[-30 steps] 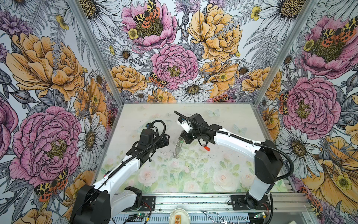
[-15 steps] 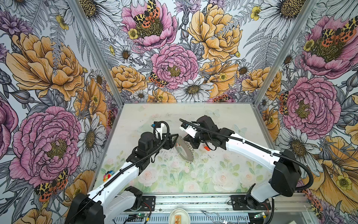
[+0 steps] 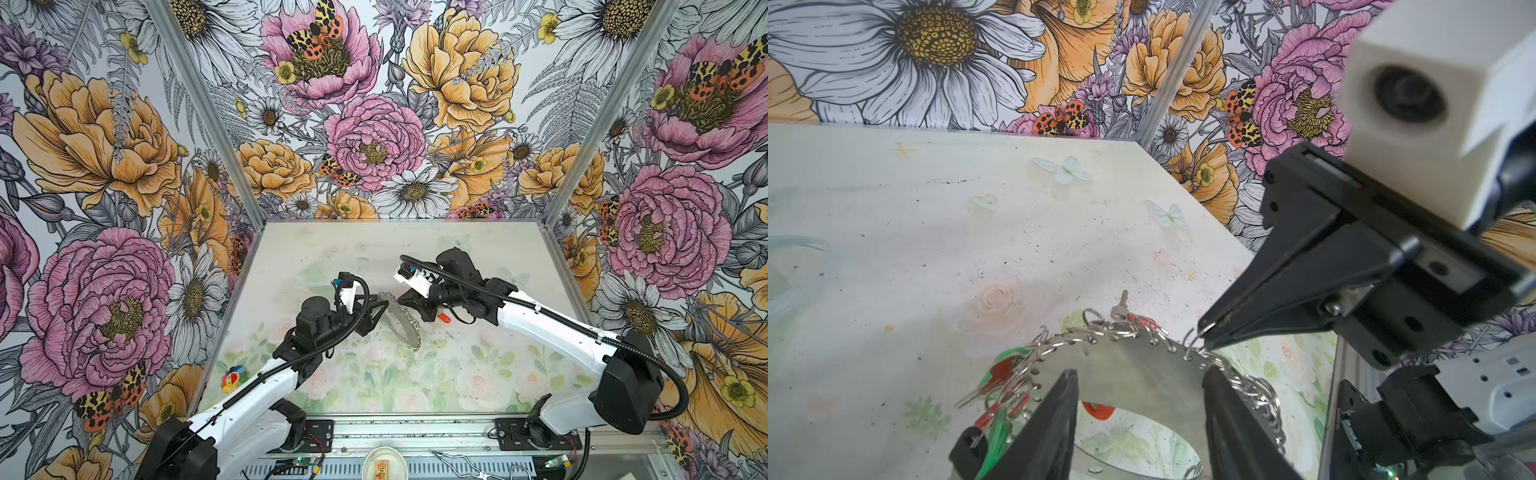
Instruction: Put the keys on the keyring
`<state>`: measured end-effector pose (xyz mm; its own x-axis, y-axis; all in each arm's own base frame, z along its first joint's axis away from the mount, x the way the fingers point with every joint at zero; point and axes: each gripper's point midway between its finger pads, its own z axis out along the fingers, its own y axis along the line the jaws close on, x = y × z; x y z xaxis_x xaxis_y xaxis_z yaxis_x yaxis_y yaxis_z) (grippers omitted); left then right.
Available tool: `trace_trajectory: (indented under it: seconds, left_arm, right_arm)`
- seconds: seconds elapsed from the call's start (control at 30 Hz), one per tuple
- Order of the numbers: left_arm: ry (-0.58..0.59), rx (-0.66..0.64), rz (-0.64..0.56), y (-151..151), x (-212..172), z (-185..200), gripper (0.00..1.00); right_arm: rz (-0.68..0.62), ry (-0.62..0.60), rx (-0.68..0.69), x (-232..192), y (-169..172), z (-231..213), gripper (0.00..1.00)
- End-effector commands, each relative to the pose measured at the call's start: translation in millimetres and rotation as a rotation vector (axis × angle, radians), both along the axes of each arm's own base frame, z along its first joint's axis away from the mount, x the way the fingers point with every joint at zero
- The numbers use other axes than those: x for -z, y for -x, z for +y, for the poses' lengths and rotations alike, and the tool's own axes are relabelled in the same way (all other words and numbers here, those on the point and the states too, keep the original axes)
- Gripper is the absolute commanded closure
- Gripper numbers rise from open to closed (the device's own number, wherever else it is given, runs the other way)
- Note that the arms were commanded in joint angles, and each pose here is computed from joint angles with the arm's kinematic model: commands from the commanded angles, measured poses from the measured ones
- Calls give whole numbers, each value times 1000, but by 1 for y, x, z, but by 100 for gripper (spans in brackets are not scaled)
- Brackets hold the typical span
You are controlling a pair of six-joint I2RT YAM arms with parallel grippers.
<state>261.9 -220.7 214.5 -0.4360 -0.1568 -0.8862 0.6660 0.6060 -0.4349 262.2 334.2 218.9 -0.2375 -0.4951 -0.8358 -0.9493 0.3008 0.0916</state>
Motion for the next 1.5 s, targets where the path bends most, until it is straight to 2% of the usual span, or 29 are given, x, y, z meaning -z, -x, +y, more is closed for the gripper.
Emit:
trace_trajectory:
  seconds: [0.0, 0.2, 0.4, 0.47, 0.57, 0.63, 0.87, 1.23, 1.37, 1.47]
  left_arm:
    - [10, 63, -43, 6, -3, -6, 52]
    - [-14, 12, -17, -2, 9, 0, 53]
    - [-33, -96, 95, -23, 33, 18, 52]
    - [-23, -132, 144, -25, 41, 22, 49]
    - [-76, -146, 172, -18, 56, 17, 43]
    - [-99, -168, 165, -13, 59, 13, 37]
    - [-92, -206, 145, -4, 51, 0, 25]
    - [-142, -195, 178, -11, 64, -10, 18]
    - [-110, -121, 175, -5, 59, -22, 17]
    - [-74, -116, 154, -1, 51, -23, 16]
  right_arm:
    - [-70, -115, -54, -34, 4, 6, 100]
    - [-83, -78, 13, -26, -8, 4, 100]
    - [-69, 2, 99, -2, -19, -1, 100]
    - [-54, 31, 219, 3, -40, -6, 100]
    - [-9, 32, 365, 4, -63, -7, 100]
    - [28, 15, 454, 3, -75, -7, 100]
    - [89, -31, 738, 2, -104, -7, 100]
    - [120, -52, 766, 2, -104, 4, 100]
    - [115, -48, 747, 3, -95, 15, 100]
    - [105, -39, 757, 5, -95, 15, 100]
